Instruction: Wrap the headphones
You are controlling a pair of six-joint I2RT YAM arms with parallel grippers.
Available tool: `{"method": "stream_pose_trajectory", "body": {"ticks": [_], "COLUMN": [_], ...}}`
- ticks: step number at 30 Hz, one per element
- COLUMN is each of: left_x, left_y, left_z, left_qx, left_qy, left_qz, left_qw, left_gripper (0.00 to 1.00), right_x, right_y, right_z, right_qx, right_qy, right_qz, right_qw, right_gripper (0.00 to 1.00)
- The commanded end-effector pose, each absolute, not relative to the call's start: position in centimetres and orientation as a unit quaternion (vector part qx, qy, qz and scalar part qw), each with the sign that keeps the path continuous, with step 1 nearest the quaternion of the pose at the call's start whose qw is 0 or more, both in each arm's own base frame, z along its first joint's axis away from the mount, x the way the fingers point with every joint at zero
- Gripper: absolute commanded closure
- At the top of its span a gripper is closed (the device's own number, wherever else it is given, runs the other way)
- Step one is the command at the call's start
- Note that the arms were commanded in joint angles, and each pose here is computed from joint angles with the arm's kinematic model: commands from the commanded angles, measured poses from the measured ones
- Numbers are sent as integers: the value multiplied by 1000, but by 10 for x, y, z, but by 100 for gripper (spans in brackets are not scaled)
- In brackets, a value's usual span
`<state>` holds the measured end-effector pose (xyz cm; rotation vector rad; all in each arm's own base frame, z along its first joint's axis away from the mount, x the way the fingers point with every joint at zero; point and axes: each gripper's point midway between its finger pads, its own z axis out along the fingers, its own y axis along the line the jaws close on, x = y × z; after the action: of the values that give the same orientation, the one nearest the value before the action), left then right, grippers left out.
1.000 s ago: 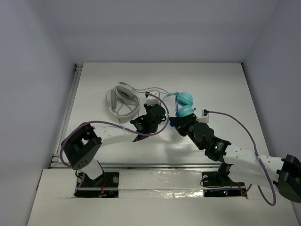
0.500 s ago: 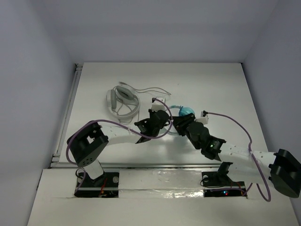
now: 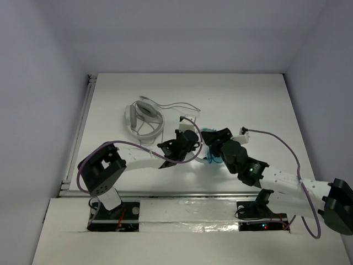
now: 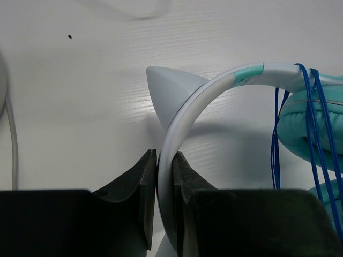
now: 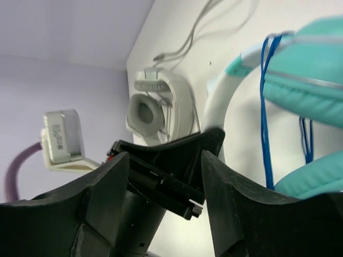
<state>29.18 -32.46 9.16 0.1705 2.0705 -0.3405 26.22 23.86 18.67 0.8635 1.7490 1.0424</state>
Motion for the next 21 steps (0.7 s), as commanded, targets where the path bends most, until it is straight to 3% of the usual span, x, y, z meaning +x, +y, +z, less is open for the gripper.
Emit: {"method": "stream_pose_trajectory", "body": {"ticks": [1, 2, 4, 6, 7, 8, 14, 19, 21], "left_x": [298, 297, 295, 294, 294, 294, 296, 301, 302], "left_y": [-341, -341, -339, -339, -340, -341, -359, -370, -371], "left_z": [155, 154, 151, 148, 145, 143, 126, 107, 104], "left_qx": [29, 29, 30, 32, 35, 38, 60, 73, 73], "left_qy": [816, 816, 817, 819, 819, 820, 829, 839, 840], "left_qz": [-215, -215, -215, -216, -217, -215, -220, -205, -203], "left_qw": [536, 535, 534, 531, 530, 529, 511, 499, 498], "left_gripper": [100, 100, 100, 100, 100, 100, 100, 100, 93], "right_x": [272, 271, 270, 268, 268, 265, 251, 237, 232], "right_y": [210, 204, 187, 172, 162, 153, 110, 89, 83], "right_z": [226, 225, 230, 228, 229, 226, 233, 246, 246], "right_qx": [362, 361, 371, 370, 372, 370, 355, 344, 339], "right_qy": [675, 679, 671, 679, 676, 682, 686, 682, 685], "right_qz": [390, 376, 349, 313, 293, 272, 194, 194, 190], "right_qw": [511, 517, 539, 551, 565, 570, 605, 616, 617], "right_gripper": [39, 40, 57, 75, 91, 97, 100, 98, 97]}}
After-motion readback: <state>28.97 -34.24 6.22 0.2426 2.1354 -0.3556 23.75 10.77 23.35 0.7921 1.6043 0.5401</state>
